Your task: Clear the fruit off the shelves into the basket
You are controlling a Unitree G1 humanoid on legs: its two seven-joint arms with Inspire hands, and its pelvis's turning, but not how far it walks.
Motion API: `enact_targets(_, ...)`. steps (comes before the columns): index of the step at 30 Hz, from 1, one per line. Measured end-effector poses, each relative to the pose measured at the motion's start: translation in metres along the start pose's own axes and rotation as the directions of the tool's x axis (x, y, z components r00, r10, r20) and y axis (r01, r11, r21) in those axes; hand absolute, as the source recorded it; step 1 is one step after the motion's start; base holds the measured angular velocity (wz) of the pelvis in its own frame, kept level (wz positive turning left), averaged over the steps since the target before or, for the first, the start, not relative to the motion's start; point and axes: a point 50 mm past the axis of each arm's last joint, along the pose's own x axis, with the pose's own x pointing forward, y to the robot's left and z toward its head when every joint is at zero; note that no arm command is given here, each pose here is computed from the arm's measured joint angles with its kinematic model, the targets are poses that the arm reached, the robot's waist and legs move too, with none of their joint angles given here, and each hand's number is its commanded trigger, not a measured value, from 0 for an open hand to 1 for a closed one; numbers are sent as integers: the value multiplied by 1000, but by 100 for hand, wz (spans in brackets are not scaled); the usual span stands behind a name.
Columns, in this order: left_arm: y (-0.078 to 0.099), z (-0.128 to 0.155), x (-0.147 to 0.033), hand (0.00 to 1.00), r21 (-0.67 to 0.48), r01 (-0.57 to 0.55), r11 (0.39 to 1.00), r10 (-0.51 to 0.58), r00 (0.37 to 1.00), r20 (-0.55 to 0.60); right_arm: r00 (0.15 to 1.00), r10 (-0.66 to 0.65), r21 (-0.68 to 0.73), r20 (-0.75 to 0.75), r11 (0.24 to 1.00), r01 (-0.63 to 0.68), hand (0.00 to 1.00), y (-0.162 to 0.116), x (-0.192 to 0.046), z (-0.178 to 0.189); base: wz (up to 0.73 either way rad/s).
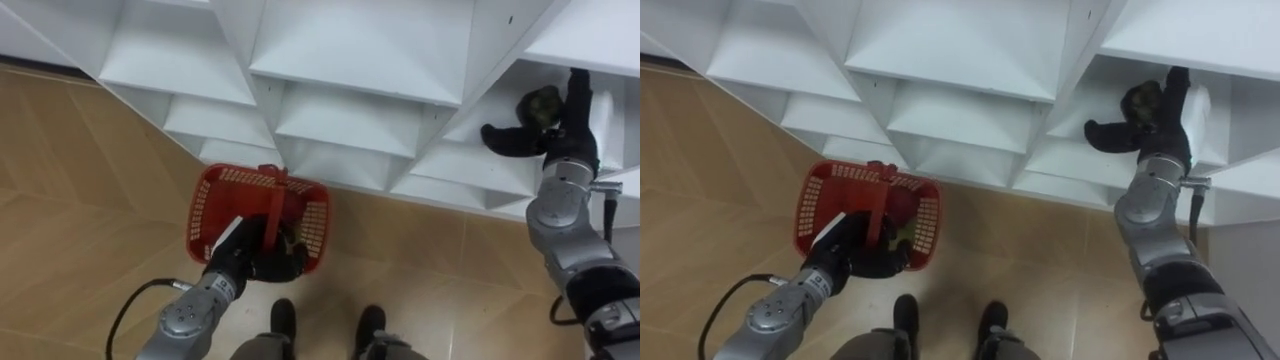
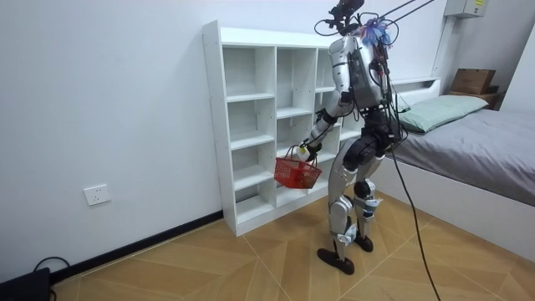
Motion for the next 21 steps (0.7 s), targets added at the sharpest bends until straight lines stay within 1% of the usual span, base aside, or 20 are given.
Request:
enact_targets(7, -4, -3, 1, 100, 17, 20, 1000, -19, 1000, -23, 999, 19, -16, -28, 1000, -20, 0, 1, 0, -3, 0)
enact_targets(20, 2, 0, 2, 100, 31, -8, 999, 8, 1000, -17, 998, 47, -15, -36, 999, -47, 0, 2, 1, -3, 1)
enact_targets(21, 3, 0, 1, 100, 31, -10, 999, 10, 1000, -17, 998, 47, -15, -35, 999, -47, 2, 2, 1, -2, 0)
